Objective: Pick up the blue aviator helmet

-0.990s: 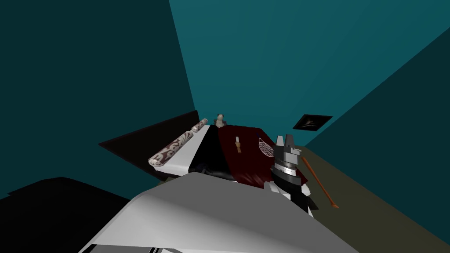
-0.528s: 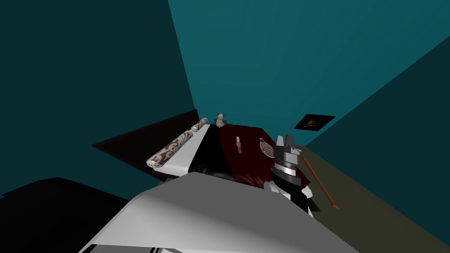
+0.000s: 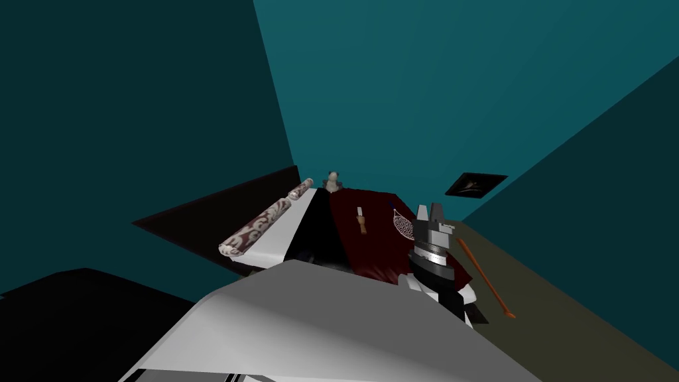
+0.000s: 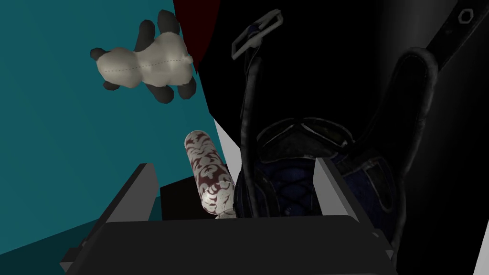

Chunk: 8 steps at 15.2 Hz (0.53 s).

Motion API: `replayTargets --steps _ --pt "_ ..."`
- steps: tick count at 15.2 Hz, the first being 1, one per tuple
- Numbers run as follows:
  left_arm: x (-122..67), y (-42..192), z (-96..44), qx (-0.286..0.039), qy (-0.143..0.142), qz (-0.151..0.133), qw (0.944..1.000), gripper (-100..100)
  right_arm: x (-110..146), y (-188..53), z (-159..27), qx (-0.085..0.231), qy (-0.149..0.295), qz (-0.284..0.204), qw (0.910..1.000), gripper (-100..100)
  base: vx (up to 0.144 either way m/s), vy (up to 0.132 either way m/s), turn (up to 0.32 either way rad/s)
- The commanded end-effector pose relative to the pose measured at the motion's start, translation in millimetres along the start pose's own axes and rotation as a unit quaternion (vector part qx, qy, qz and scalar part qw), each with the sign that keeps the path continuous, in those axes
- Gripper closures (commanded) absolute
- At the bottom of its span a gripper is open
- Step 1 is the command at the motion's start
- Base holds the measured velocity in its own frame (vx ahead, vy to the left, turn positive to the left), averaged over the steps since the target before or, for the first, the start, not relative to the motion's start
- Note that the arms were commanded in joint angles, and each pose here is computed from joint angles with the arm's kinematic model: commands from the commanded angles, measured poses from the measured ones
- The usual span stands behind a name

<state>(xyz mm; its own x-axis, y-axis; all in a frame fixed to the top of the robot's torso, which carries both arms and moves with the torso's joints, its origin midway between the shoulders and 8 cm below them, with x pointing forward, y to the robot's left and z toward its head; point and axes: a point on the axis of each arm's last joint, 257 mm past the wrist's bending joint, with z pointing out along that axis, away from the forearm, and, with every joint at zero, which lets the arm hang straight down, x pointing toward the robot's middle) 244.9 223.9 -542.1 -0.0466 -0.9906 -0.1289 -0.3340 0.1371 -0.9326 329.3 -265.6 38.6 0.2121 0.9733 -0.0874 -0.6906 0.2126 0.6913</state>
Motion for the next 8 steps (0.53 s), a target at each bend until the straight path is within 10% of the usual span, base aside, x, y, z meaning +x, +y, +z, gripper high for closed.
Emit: replayTargets --steps 1,4,8 --pt "3.7 2 -2.9 -0.002 0.0 0.0 1.0 -100 0 0 0.0 0.0 0.0 0.0 1.0 0 0.074 0.006 -0.008" --pt "-1.6 -21 12.5 0.03 -0.007 0.003 0.9995 -100 0 0 -0.1 0.0 0.0 0.0 1.0 0 0.137 0.006 -0.001" --pt "4.0 -1 -1.7 0.001 -0.001 0.0 1.0 -100 0 0 0.0 0.0 0.0 0.0 1.0 0 0.006 0.012 -0.004"
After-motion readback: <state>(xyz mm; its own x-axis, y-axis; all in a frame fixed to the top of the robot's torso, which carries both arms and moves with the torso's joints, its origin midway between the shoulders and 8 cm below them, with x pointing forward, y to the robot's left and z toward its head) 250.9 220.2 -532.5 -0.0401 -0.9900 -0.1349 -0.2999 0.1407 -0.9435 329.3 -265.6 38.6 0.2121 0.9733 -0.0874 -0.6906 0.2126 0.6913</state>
